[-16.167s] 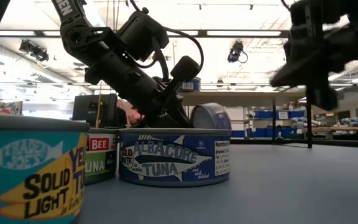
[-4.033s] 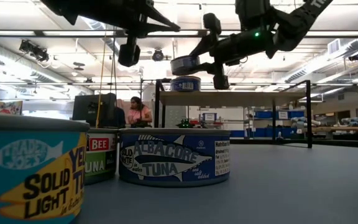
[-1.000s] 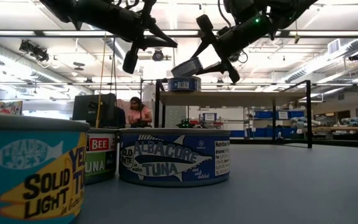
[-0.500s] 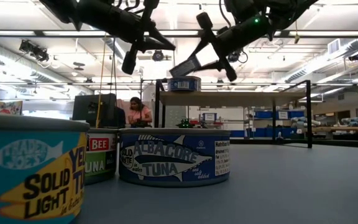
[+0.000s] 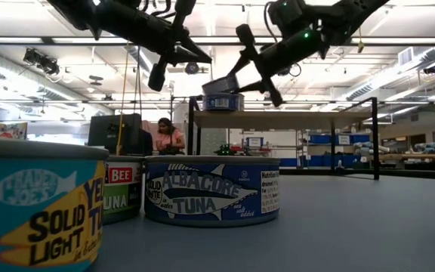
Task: Stack canned seafood by type on shelf
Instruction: Stack the blue tuna can on top of the blue tuna can on the shelf
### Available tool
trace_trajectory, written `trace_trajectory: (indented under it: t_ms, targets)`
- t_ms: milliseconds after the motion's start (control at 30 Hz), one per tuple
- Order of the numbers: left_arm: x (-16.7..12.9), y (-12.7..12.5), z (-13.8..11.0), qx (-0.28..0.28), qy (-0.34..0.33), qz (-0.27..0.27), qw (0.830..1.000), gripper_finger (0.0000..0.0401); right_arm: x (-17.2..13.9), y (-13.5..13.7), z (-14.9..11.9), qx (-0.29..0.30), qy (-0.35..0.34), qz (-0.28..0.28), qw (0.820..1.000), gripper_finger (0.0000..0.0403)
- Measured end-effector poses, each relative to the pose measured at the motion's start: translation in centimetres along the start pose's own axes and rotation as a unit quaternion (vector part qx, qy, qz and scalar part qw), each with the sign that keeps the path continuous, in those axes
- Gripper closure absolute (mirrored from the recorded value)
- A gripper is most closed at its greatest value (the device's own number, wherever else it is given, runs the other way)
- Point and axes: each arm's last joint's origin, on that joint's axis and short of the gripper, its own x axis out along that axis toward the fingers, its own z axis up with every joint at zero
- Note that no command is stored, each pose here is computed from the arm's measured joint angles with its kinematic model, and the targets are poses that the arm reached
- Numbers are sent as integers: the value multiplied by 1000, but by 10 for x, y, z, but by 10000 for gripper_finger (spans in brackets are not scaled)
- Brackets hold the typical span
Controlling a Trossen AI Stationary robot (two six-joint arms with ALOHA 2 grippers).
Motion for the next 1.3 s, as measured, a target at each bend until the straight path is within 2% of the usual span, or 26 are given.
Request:
trace_trajectory:
  t_ms: [367, 600, 867, 1300]
  targets:
    - [1, 1, 4, -2, -7, -5, 1000, 396, 4, -1, 1, 8, 4, 12, 1000, 242]
    - [2, 2, 6, -2, -11, -2, 1000, 396, 4, 0, 1, -37, 24, 23, 999, 241]
    - [2, 3, 6, -2, -6, -6, 1000, 396, 3, -2, 5, -46, 35, 26, 998, 232]
    - [3, 2, 7, 48, -21, -1, 999, 392, 3, -9, 12, -50, 81, 31, 995, 212]
